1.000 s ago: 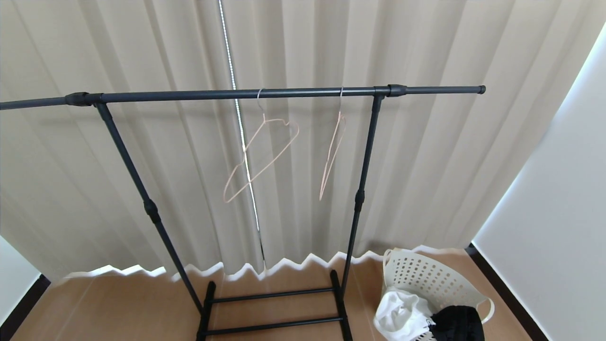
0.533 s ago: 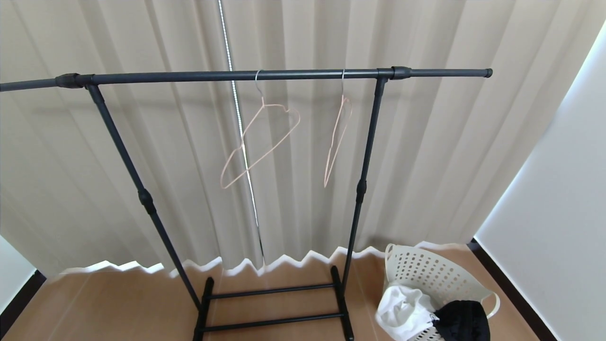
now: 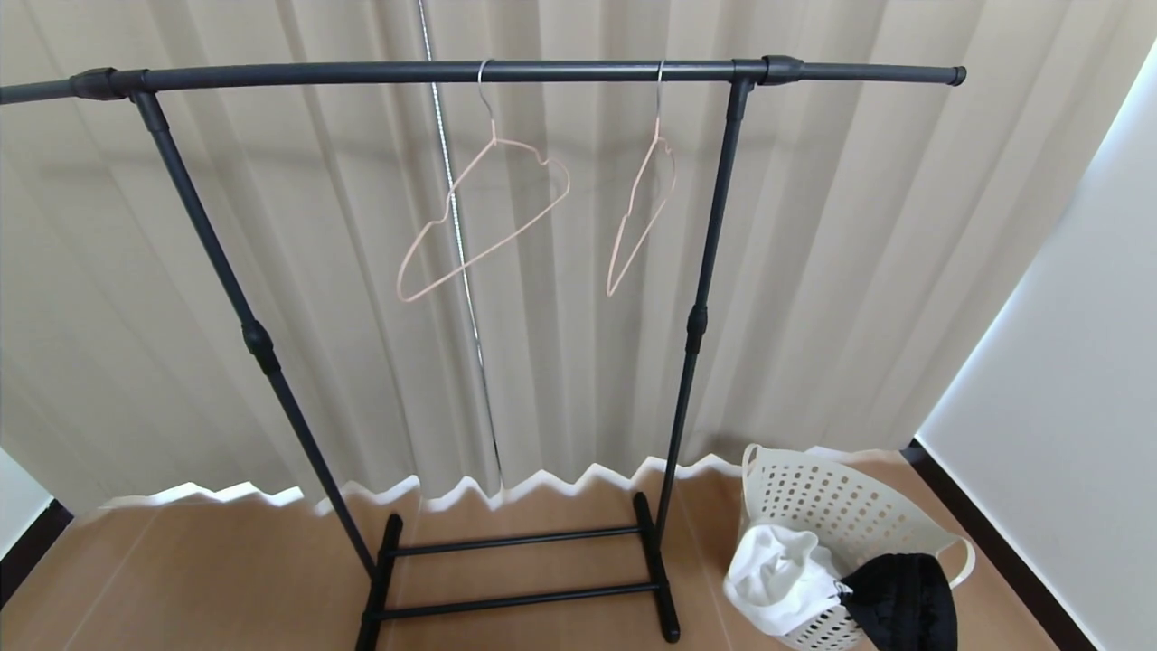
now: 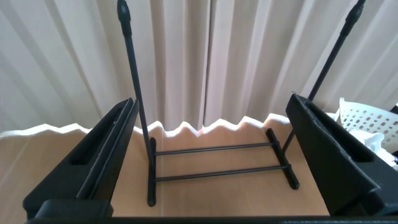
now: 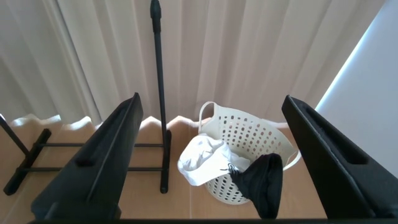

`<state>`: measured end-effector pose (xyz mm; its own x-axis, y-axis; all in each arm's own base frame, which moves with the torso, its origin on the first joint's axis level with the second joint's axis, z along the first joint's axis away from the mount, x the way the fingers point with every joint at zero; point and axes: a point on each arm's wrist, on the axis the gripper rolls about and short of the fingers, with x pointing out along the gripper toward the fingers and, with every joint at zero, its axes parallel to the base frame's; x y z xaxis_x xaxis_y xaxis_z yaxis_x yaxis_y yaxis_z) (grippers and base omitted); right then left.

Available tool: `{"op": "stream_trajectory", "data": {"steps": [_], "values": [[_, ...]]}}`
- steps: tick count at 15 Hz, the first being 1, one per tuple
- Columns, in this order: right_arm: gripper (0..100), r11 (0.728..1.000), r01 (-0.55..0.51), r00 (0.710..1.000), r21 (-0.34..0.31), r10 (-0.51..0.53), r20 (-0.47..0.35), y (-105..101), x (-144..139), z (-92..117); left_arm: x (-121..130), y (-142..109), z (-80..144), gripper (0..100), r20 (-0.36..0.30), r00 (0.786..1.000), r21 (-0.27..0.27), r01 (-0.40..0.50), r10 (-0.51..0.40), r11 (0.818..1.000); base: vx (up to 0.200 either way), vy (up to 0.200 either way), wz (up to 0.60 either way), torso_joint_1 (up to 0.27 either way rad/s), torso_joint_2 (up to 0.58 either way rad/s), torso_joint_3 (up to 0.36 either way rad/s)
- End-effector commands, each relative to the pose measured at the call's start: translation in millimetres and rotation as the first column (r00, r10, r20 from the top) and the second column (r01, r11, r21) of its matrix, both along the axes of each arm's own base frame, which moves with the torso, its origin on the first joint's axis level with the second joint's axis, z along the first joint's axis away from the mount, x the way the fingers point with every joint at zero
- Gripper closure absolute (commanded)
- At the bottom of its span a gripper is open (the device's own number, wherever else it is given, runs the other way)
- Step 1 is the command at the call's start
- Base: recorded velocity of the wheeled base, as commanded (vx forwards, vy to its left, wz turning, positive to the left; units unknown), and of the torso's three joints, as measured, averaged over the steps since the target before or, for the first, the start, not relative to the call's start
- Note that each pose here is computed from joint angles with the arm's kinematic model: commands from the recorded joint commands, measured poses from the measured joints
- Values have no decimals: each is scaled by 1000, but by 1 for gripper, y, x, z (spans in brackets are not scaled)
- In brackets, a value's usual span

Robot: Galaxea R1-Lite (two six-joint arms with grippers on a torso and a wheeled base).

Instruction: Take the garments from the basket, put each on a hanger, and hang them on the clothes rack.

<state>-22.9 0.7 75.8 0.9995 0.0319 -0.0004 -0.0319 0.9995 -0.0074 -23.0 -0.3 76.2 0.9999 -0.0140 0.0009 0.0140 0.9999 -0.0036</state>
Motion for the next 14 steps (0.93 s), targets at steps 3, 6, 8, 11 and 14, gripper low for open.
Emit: {"op": "stream_trajectory", "data": {"steps": [3, 6, 8, 11, 14], "values": [[0, 1000, 0, 1000, 0, 0, 0, 0, 0, 0, 0, 0, 0, 0, 1, 1000, -1, 0, 0, 1000, 0, 0, 0, -163, 515, 352], [0, 1000, 0, 1000, 0, 0, 0, 0, 0, 0, 0, 0, 0, 0, 1, 1000, -1, 0, 0, 1000, 0, 0, 0, -142, 499, 351], [0, 1000, 0, 1000, 0, 0, 0, 0, 0, 0, 0, 0, 0, 0, 1, 1000, -1, 0, 0, 1000, 0, 0, 0, -115, 479, 349], [0, 1000, 0, 1000, 0, 0, 0, 0, 0, 0, 0, 0, 0, 0, 1, 1000, 1, 0, 0, 1000, 0, 0, 0, -97, 465, 357], [0, 1000, 0, 1000, 0, 0, 0, 0, 0, 0, 0, 0, 0, 0, 1, 1000, 1, 1, -1, 1000, 67, 0, 0, -50, 457, 388]]}}
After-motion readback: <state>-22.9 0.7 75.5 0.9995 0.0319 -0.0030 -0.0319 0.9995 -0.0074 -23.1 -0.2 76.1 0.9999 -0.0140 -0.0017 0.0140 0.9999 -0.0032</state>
